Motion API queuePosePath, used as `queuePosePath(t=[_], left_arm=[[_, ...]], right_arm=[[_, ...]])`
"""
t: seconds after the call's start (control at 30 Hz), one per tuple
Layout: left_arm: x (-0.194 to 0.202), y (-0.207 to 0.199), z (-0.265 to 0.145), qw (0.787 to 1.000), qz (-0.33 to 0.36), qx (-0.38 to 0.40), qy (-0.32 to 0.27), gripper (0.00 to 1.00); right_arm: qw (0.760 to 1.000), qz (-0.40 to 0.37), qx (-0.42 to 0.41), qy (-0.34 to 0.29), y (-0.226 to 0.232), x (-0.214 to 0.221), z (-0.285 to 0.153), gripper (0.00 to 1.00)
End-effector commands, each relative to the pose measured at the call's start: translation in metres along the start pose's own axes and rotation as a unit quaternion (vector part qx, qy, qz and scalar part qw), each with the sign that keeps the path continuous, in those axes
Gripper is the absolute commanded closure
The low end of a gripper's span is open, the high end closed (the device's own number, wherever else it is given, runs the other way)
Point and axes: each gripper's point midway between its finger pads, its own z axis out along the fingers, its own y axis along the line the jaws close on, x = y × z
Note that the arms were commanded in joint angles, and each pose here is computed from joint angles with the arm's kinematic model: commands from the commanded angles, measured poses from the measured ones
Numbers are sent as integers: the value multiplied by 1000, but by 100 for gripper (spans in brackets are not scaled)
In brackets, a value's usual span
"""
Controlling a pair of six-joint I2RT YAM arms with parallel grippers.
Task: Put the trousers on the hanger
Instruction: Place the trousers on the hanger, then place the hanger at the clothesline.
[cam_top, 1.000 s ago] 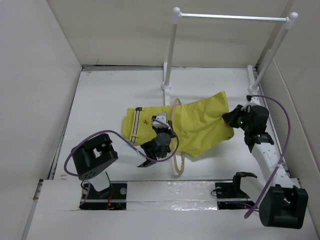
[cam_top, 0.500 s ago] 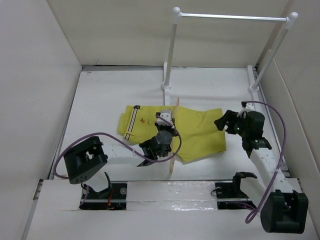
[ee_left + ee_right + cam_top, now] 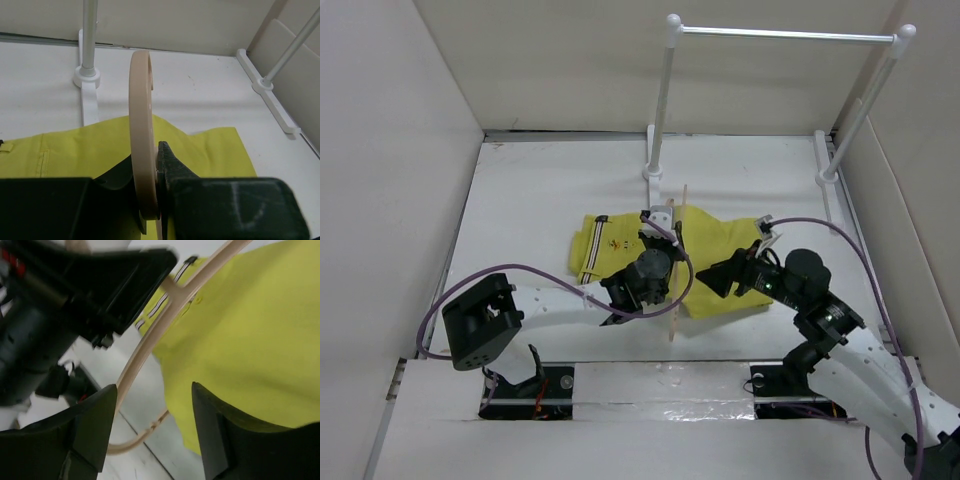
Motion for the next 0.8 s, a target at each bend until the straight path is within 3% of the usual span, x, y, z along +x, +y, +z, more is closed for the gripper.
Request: queuePosePath(t=[0.0, 0.23, 0.33, 0.63, 0.73, 0.77], left_arm=[[-64, -27, 2, 993, -89, 30, -66, 100], [-70, -30, 1, 992, -101, 37, -72, 100], [-71, -29, 0, 991, -106, 37, -74, 100], [-87, -27, -10, 987, -126, 54, -83, 100], [-93, -26, -12, 986, -130, 56, -85, 100], [-94, -26, -13, 986, -132, 58, -86, 100]], right_arm=[[998, 43, -25, -26, 25, -7, 4, 24], [993, 71, -94, 5, 60, 15, 33, 23], [994, 74, -83, 19, 61, 24, 45, 26], [994, 91, -49, 27, 42, 40, 71, 38], [993, 96, -57, 33, 44, 43, 82, 45], [992, 96, -64, 40, 48, 46, 84, 53]])
